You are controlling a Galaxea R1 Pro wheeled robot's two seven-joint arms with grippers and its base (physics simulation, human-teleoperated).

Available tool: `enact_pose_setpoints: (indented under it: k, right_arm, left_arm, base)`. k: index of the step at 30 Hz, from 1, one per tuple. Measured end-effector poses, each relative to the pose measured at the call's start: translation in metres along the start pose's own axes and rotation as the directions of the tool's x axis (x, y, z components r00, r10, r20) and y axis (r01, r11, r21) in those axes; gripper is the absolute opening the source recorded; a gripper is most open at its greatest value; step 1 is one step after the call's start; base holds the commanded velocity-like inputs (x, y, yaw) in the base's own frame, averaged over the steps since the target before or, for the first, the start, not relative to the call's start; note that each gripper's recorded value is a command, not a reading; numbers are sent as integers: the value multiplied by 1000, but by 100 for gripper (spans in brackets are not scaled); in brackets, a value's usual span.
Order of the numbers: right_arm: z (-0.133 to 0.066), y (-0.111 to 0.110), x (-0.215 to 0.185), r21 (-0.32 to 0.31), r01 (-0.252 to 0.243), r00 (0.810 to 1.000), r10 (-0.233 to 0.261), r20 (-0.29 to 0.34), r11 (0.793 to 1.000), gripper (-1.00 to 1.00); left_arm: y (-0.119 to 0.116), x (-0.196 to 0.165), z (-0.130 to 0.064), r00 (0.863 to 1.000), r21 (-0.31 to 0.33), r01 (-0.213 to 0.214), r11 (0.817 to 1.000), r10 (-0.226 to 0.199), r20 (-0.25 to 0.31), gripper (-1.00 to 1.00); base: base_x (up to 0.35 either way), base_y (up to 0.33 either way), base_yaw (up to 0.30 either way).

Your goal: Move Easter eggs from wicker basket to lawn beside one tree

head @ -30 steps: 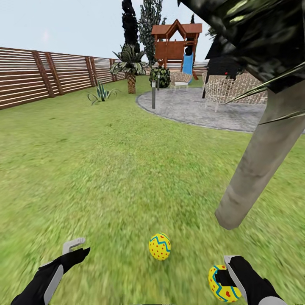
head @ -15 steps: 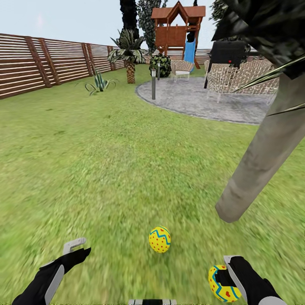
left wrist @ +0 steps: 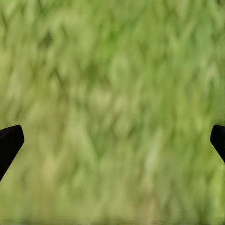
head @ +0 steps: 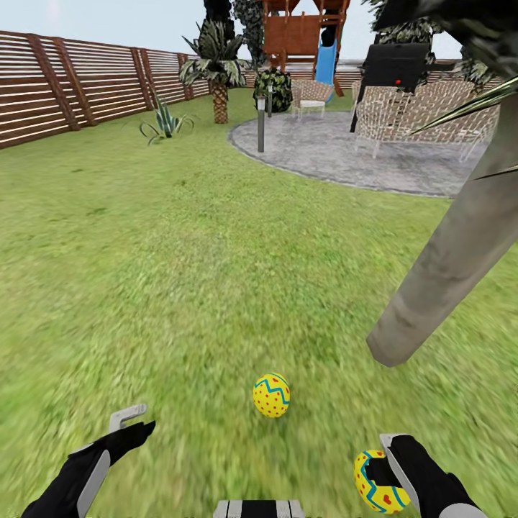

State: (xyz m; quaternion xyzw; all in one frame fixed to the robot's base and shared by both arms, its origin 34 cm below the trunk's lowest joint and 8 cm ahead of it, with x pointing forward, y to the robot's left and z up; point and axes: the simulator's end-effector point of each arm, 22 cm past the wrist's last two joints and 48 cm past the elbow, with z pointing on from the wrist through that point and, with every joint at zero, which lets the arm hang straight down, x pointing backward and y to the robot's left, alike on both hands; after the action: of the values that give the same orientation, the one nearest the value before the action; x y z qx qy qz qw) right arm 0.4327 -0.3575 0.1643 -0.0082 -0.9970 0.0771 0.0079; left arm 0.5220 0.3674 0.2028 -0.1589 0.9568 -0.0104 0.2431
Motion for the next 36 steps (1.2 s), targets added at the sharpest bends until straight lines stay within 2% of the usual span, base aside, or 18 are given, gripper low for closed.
enact_pose_setpoints:
  k: [14, 31, 32, 36]
  right_arm:
    - [12, 2, 11, 1, 6, 999, -6, -32, 1000, -100]
    - [14, 2, 12, 1, 7, 999, -7, -36, 1000, -100]
    - [14, 2, 12, 1, 7, 999, -7, -36, 1000, 100]
    - [14, 2, 12, 1, 5, 999, -5, -37, 1000, 100]
  left_arm:
    - [-4, 20, 10, 999, 0, 3, 1000, -3, -38, 100]
    - [-5, 23, 11, 999, 2, 4, 1000, -4, -43, 100]
    - [-5, 23, 11, 999, 2, 4, 1000, -4, -43, 100]
    - [-5, 23, 11, 999, 2, 3, 1000, -3, -43, 100]
  base:
    - [0, 0, 0]
    - [0, 0, 0]
    - [0, 0, 0]
    - [0, 0, 0]
